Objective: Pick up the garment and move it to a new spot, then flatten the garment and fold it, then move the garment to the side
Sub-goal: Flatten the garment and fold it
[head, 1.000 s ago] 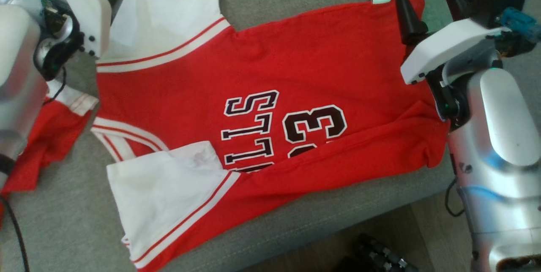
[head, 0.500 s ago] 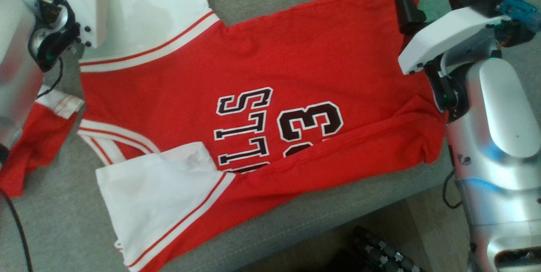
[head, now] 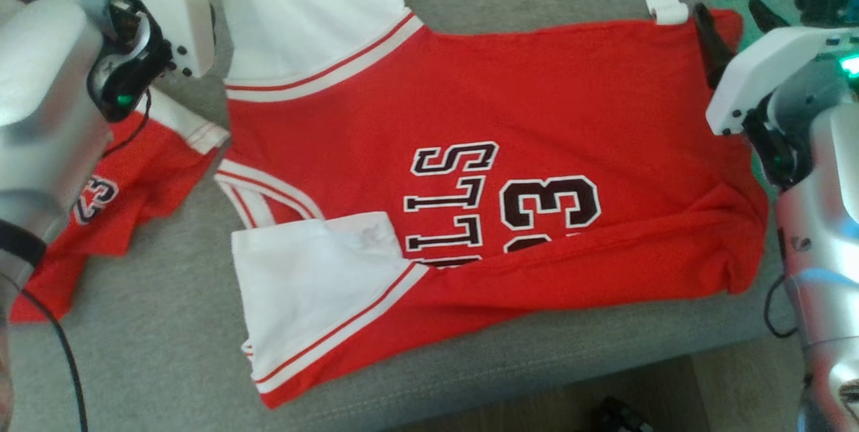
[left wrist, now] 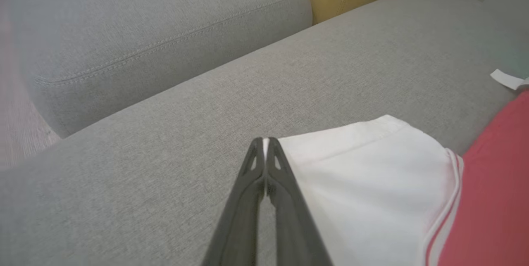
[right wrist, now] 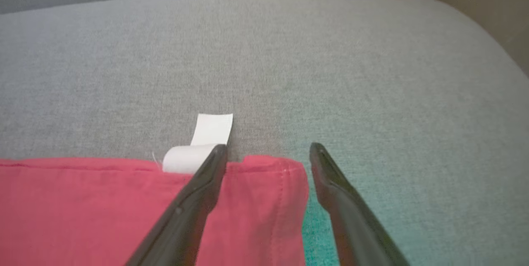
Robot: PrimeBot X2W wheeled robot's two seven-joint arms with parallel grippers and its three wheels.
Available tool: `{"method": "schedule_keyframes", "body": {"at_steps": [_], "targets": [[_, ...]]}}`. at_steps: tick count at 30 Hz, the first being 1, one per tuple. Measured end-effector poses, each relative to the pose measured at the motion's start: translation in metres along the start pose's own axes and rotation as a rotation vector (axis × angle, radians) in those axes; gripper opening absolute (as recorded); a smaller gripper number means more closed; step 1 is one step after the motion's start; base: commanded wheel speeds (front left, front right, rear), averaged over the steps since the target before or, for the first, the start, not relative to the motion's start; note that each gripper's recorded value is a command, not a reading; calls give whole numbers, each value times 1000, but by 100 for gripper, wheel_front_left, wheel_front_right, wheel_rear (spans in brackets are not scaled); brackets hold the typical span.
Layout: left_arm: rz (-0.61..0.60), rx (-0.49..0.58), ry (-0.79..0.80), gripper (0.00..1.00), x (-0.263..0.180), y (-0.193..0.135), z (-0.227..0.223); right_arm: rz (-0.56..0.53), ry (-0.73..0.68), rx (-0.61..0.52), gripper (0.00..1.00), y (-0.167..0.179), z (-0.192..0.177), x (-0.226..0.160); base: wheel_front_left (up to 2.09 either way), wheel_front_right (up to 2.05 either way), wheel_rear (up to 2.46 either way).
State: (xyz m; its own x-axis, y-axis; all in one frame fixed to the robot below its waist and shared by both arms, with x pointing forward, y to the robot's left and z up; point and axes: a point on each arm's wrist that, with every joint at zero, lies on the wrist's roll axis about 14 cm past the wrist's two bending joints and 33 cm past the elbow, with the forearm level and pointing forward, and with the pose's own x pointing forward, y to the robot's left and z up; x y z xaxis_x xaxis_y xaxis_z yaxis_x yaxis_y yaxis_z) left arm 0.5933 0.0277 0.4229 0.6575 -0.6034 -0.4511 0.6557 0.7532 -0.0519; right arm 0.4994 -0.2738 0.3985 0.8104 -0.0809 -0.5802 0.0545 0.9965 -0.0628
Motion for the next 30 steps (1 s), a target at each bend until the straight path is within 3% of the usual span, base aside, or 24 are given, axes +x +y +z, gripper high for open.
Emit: {"method": "schedule_keyframes", "body": {"at_steps": [8, 24, 25, 26, 30], "targets": [[33, -5, -48, 0, -19, 10, 8, 7, 94, -21, 100, 2, -10, 8, 0, 0, 0], [10, -12, -13, 0, -13, 7, -10, 19, 165, -63, 100, 7, -21, 22, 0, 0, 0], [10, -8, -11, 0, -12, 8, -11, 24, 171, -68, 93, 8, -23, 22, 0, 0, 0], [11, -3, -7, 0, -12, 8, -12, 27, 173, -73, 0, 9, -23, 23, 0, 0, 0], [34, -12, -18, 0, -11, 17, -13, 33, 150, -93, 0, 10, -19, 26, 0, 0, 0]]}}
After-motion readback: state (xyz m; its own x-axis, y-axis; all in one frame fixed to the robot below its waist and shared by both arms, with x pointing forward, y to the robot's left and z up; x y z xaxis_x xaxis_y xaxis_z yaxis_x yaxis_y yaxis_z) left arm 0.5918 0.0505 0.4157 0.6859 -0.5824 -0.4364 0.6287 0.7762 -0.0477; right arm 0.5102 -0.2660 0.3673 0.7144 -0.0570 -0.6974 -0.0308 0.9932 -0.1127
